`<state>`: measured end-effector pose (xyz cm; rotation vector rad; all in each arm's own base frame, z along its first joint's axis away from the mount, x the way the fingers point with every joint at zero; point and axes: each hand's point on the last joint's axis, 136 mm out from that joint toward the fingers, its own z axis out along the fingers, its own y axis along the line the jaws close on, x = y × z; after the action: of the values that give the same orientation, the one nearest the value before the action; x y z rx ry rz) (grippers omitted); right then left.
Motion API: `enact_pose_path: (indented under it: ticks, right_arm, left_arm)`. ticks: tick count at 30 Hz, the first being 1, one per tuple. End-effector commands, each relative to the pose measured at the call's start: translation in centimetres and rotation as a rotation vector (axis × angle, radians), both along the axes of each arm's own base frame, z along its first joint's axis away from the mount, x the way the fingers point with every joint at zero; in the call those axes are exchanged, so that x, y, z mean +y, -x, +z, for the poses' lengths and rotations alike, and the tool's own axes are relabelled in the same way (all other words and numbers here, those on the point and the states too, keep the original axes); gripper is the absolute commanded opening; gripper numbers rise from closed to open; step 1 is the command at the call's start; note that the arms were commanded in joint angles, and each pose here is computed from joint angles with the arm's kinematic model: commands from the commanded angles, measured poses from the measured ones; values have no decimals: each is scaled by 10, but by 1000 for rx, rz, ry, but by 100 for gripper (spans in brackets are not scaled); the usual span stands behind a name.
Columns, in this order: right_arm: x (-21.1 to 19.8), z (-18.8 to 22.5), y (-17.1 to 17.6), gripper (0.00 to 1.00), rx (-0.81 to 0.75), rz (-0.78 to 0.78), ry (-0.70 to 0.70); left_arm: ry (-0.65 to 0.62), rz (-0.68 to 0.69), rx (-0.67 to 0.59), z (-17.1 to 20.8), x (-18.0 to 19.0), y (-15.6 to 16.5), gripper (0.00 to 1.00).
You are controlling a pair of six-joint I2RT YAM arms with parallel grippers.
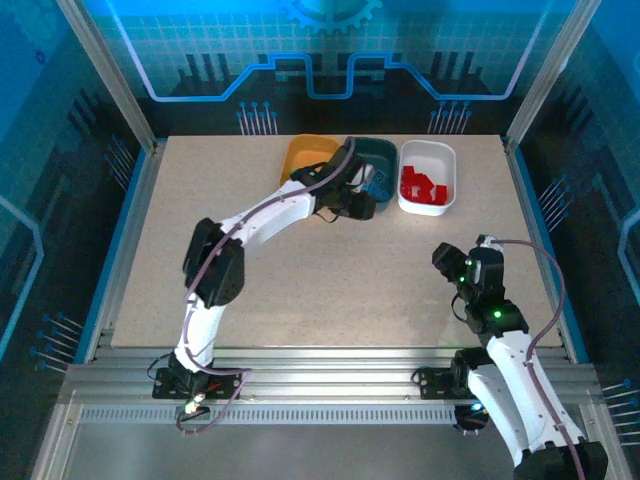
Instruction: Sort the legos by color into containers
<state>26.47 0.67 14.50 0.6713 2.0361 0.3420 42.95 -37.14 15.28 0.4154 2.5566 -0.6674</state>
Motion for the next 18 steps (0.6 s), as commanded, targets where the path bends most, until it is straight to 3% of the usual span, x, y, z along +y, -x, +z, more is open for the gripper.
enact_pose_path:
  ticks: [1,9,18]
  right_arm:
    - [-1,0,-2,68,-14,1,17]
    - [-1,-2,-2,68,-5,-4,17]
    - [-6,-4,-2,68,0,-20,22]
  left_arm:
    - [37,-5,90,-12,-18,-3,34]
    - [244,-39,34,11,-73,-39,36]
    - [429,9,-28,-7,-113,-85,41]
